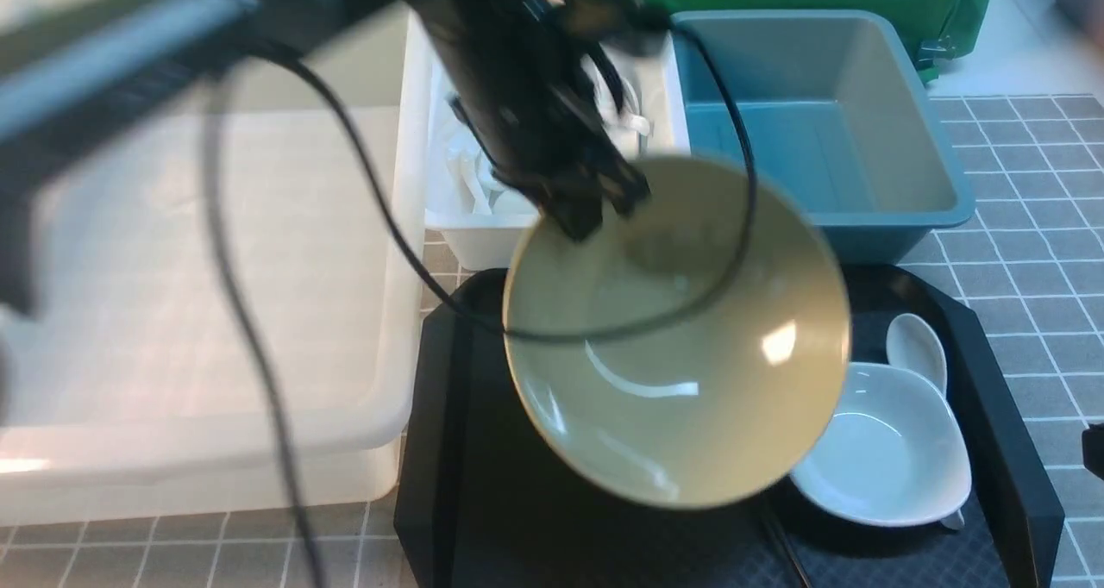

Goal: On grey table put chopsticks spoon bowls plates into blue grey white boxes.
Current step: 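Grasp the large bowl on the tray by its rim, then place the tan bowl onto the bowl stack in the left bin with the left gripper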

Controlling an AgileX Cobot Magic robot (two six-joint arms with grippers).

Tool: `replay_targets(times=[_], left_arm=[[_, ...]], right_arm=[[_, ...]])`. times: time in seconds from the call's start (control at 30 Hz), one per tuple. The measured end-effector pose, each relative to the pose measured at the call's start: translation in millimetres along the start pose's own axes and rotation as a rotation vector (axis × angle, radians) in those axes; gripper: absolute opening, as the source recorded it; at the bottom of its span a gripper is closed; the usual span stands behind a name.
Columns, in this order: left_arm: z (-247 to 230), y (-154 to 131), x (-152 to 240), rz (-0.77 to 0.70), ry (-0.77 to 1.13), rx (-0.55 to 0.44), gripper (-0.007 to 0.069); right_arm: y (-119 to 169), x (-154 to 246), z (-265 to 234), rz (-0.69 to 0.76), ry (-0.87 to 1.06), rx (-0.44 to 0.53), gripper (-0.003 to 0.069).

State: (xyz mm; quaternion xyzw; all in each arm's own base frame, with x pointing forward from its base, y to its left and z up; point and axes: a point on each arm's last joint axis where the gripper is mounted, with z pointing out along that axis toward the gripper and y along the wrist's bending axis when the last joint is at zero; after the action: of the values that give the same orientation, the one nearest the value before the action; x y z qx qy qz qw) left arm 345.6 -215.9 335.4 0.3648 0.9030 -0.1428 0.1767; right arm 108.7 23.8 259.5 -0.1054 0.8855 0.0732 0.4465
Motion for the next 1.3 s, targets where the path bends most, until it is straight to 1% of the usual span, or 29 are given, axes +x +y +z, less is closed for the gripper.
replay_targets(times=[0.07,0.13,0.2,0.27,0.3,0.33,0.4,0.43,0.47,0.53,0.57,0.63,0.67,0.7,0.73,0.77,0.9,1.0,1.03,1.07,1.1,1.13,1.17,1.2,1.23,1.27,1.3], left_arm=[[-26.5,6.3,3.1,-0.017,-0.068,0.025,0.0005],[-58.0,16.2,10.1,-0.042,-0.142,0.03,0.0005],[-93.0,32.3,22.4,-0.084,-0.214,-0.004,0.0003],[-121.9,51.0,37.4,-0.144,-0.265,-0.062,0.0003],[-148.6,74.9,56.3,-0.228,-0.308,-0.142,0.0003],[-163.1,91.8,70.3,-0.295,-0.325,-0.2,0.0003],[-174.9,109.3,85.1,-0.371,-0.332,-0.26,0.0003],[-183.4,126.8,100.5,-0.446,-0.334,-0.312,0.0003],[-189.7,150.5,123.6,-0.572,-0.323,-0.375,0.0003],[-182.1,183.4,160.3,-0.754,-0.259,-0.433,0.0003],[-182.6,185.6,162.4,-0.765,-0.258,-0.44,0.0003],[-159.5,208.3,192.4,-0.892,-0.166,-0.46,0.0003],[-140.1,218.5,208.4,-0.945,-0.106,-0.473,0.0003],[-134.6,219.9,211.6,-0.953,-0.095,-0.471,0.0003],[-107.1,227.8,226.7,-0.997,-0.051,-0.466,0.0005],[-96.2,229.6,231.8,-1.009,-0.044,-0.461,0.0006],[-59.2,233.5,246.1,-1.065,-0.056,-0.42,0.0018],[-45.9,233.5,252.4,-1.053,-0.034,-0.407,0.0069],[-45.0,233.1,253.2,-1.049,-0.028,-0.407,0.0101],[-45.8,233.2,253.0,-1.038,-0.026,-0.409,0.0158],[-48.2,233.0,251.8,-1.035,-0.028,-0.41,0.0195],[-54.1,232.3,249.1,-1.027,-0.035,-0.418,0.0267],[-56.0,232.3,248.3,-1.025,-0.035,-0.419,0.0288],[-67.0,231.1,243.2,-1.015,-0.05,-0.433,0.0349],[-73.8,229.4,240.4,-1.016,-0.063,-0.44,0.0386],[-84.3,227.4,235.8,-1.02,-0.086,-0.454,0.0445],[-89.8,226.6,233.1,-1.018,-0.101,-0.461,0.0445]], right_arm=[[0.0,0.0,0.0,0.001,0.0,-0.001,0.0046],[0.0,0.0,0.0,0.001,0.0,-0.001,0.0046],[0.1,0.1,0.0,0.001,0.001,-0.001,0.0046],[0.1,0.3,0.0,0.002,0.003,-0.002,0.0046],[0.2,0.4,0.0,0.002,0.004,-0.002,0.0046],[0.2,0.4,0.0,0.003,0.004,-0.002,0.0046],[0.2,0.4,0.0,0.003,0.004,-0.002,0.0046],[0.2,0.4,0.0,0.003,0.004,-0.002,0.0046],[0.2,0.4,0.0,0.003,0.004,-0.002,0.0046],[0.3,0.3,0.0,0.005,0.004,-0.003,0.0046],[0.3,0.3,0.0,0.005,0.004,-0.003,0.0046],[0.5,0.3,0.0,0.008,0.003,-0.005,0.0046],[0.5,0.3,0.0,0.008,0.003,-0.005,0.0046],[0.5,0.3,0.0,0.008,0.003,-0.005,0.0046],[0.6,0.2,0.0,0.01,0.003,-0.006,0.0046],[0.6,0.2,0.0,0.011,0.002,-0.007,0.0046],[0.7,0.2,0.0,0.012,0.002,-0.007,0.0047],[0.7,0.2,0.0,0.013,0.002,-0.008,0.0047],[0.7,0.2,0.0,0.013,0.002,-0.008,0.0047],[0.8,0.1,0.0,0.014,0.002,-0.009,0.0047],[0.8,0.1,0.0,0.014,0.002,-0.009,0.0047],[0.9,0.1,0.0,0.015,0.002,-0.009,0.0047],[0.9,0.1,0.0,0.015,0.002,-0.009,0.0047],[0.9,0.1,0.0,0.016,0.001,-0.01,0.0047],[0.9,0.1,0.0,0.017,0.001,-0.01,0.0047],[1.0,0.1,0.0,0.017,0.001,-0.011,0.0047],[1.0,0.1,0.0,0.017,0.001,-0.011,0.0047]])
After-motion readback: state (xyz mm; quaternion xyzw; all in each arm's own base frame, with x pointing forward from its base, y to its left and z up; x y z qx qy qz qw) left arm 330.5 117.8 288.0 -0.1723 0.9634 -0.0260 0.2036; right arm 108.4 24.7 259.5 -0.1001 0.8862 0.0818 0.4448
